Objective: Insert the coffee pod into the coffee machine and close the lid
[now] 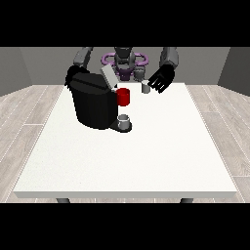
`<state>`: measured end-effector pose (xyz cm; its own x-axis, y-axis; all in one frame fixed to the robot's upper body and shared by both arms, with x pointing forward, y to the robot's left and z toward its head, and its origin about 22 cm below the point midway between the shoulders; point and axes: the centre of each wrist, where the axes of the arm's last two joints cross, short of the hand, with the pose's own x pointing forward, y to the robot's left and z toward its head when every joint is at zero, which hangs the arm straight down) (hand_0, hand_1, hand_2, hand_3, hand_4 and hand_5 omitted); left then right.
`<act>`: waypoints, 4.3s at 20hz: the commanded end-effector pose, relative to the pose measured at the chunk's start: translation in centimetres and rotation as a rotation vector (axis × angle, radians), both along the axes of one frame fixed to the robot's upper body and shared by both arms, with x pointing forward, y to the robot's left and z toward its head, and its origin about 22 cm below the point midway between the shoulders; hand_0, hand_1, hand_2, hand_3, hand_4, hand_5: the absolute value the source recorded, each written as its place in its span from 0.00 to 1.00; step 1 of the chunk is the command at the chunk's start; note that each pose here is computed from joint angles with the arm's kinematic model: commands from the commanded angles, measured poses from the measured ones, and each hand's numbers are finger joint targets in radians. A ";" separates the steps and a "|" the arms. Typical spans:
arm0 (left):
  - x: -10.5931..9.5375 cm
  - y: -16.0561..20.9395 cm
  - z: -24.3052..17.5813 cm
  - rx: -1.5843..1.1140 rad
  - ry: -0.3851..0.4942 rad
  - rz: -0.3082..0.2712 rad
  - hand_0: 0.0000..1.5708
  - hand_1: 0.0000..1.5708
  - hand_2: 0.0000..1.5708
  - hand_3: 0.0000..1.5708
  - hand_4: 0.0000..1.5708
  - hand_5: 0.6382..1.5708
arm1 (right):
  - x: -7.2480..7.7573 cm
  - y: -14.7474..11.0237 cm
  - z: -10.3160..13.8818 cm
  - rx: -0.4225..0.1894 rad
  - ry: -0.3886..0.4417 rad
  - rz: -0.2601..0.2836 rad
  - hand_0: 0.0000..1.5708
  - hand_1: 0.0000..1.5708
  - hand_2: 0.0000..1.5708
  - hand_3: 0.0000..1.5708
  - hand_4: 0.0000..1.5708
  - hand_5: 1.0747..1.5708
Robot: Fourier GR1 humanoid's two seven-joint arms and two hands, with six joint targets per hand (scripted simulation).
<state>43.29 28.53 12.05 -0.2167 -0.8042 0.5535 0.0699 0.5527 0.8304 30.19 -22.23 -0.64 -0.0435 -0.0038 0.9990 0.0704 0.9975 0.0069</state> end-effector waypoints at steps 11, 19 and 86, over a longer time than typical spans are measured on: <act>2.3 -1.2 12.7 -0.042 -0.142 0.040 0.80 0.80 0.84 0.80 0.31 1.00 | 2.3 1.9 4.0 -0.027 -0.122 0.042 0.00 0.00 0.00 0.00 0.33 1.00; 2.7 -2.3 12.2 -0.026 -0.146 0.065 0.81 0.81 0.83 0.79 0.31 1.00 | 1.9 1.9 4.8 -0.040 -0.127 0.037 0.00 0.00 0.00 0.00 0.31 1.00; 2.9 -3.1 9.4 0.167 -0.026 -0.060 0.00 0.00 0.00 0.00 0.00 1.00 | 0.5 0.2 2.1 -0.014 -0.069 -0.072 0.00 0.00 0.00 0.00 0.22 1.00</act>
